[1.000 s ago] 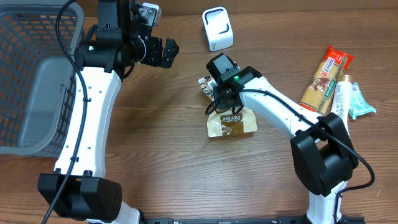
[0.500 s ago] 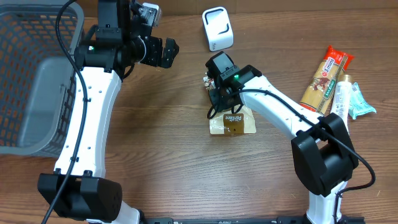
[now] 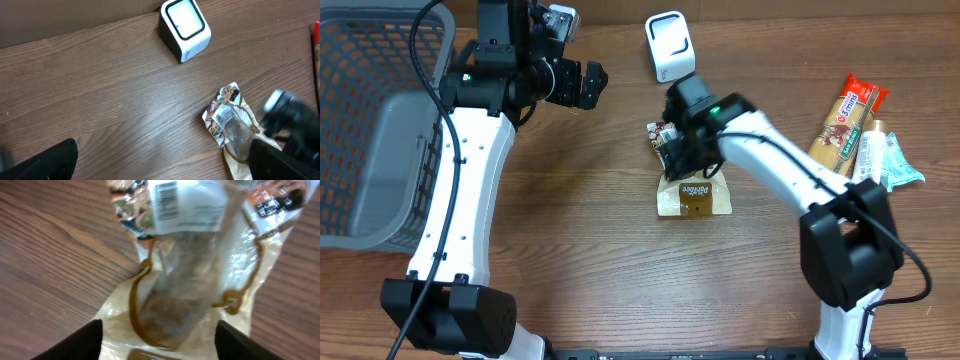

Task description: Scan the item barcode

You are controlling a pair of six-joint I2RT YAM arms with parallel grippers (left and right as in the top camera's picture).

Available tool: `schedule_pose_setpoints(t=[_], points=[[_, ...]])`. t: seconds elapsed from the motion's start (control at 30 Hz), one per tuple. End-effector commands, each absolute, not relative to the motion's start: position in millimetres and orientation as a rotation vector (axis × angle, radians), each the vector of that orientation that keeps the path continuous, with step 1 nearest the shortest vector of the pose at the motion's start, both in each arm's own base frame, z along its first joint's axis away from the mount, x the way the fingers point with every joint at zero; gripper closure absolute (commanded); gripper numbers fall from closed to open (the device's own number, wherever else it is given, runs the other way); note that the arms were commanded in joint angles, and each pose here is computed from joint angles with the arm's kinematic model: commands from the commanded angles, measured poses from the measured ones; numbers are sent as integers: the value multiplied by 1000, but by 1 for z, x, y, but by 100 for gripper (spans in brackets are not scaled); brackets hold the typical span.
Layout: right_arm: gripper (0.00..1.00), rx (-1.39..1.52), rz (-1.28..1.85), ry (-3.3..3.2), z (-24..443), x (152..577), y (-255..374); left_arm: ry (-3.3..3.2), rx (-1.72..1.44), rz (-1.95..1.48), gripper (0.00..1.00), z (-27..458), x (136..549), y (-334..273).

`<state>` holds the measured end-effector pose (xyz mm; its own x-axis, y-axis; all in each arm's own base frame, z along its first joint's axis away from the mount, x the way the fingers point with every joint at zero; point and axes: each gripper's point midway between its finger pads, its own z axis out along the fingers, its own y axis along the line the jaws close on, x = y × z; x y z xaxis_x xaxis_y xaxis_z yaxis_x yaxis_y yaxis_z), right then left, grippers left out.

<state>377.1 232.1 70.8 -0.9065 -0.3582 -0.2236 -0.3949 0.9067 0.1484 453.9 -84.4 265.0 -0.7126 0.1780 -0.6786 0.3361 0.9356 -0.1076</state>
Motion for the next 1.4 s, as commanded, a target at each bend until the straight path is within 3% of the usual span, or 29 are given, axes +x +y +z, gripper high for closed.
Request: schedule_pose_setpoints(t=[0.0, 0.1, 0.33, 0.57, 0.87, 1.1, 1.37], points=[[14, -491, 531, 2807, 116, 394, 219, 2344, 394, -284, 0, 276, 452, -88], [8, -440, 667, 2866, 110, 390, 195, 2344, 394, -284, 0, 276, 452, -88], [7, -281, 974, 3019, 71, 356, 174, 2344, 394, -284, 0, 276, 452, -88], [6, -260, 1060, 3049, 46, 334, 180, 2344, 394, -284, 0, 276, 452, -88], [10, -91, 922, 3061, 10, 336, 194, 2344, 394, -283, 0, 276, 452, -88], [12, -62, 620, 3107, -10, 332, 202, 2344, 394, -283, 0, 276, 452, -88], [19, -55, 683, 3068, -4, 340, 212, 2344, 394, -284, 0, 276, 452, -88]])
